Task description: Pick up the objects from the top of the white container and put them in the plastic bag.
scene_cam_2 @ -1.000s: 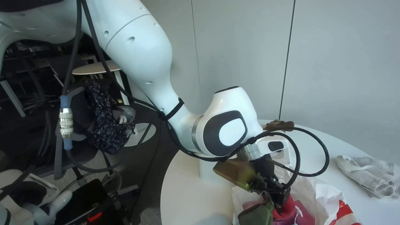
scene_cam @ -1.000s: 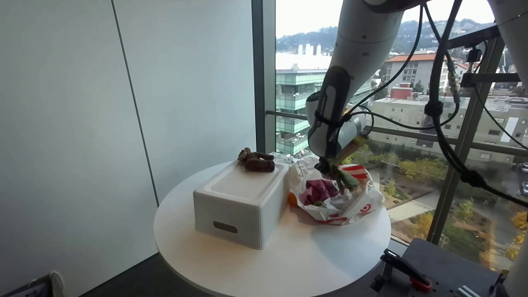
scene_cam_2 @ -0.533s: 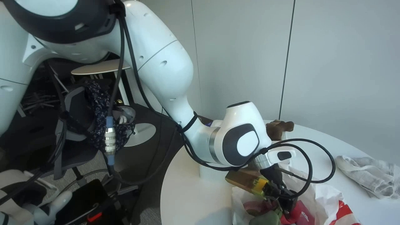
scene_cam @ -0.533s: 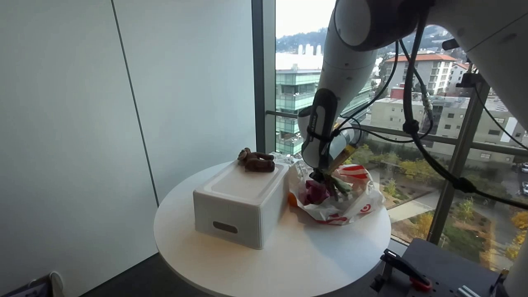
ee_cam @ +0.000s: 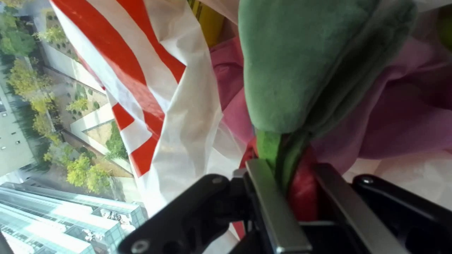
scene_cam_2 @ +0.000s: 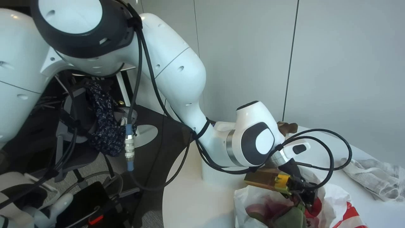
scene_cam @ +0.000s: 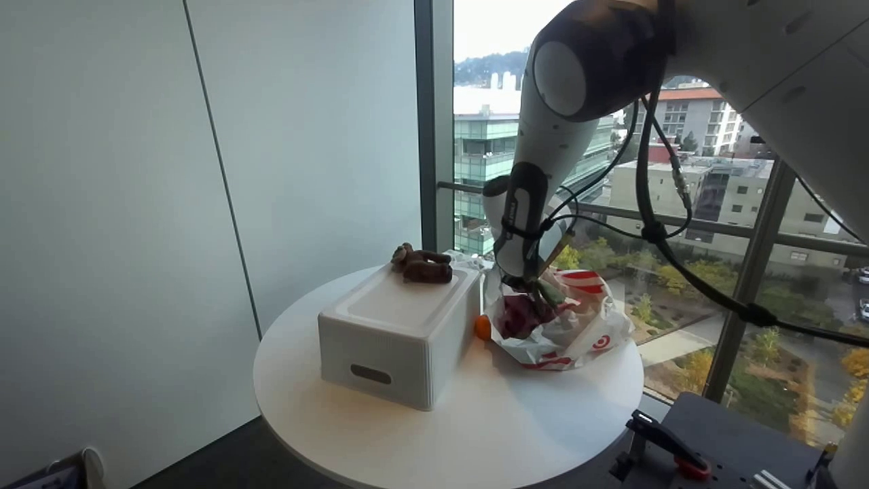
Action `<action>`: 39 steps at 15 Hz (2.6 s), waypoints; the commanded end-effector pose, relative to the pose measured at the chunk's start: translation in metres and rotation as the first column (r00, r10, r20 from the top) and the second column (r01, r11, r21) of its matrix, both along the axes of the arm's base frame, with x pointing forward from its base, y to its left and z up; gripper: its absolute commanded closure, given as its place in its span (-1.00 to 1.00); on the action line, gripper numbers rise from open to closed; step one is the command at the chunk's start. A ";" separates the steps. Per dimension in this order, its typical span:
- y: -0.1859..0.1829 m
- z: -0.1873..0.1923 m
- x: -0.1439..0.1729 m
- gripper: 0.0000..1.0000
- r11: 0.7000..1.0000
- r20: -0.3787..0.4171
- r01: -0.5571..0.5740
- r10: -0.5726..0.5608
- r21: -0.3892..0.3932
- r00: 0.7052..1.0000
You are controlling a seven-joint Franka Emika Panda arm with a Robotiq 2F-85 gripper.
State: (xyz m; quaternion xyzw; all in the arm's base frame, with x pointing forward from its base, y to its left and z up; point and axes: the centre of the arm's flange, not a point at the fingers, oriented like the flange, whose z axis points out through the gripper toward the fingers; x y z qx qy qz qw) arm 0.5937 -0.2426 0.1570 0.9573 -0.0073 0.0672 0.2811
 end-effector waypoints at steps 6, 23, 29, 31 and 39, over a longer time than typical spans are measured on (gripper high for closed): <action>-0.024 -0.054 -0.027 0.78 0.998 -0.046 -0.053 0.051 -0.046 0.998; 0.128 0.149 0.017 -1.00 0.955 -0.206 -0.275 0.293 0.113 0.934; 0.211 0.120 0.056 -1.00 0.931 0.024 -0.204 0.207 0.304 0.978; 0.219 0.095 0.068 -1.00 0.924 0.079 -0.202 0.186 0.326 0.979; 0.239 0.072 0.113 -1.00 0.900 0.334 -0.324 0.222 0.292 0.916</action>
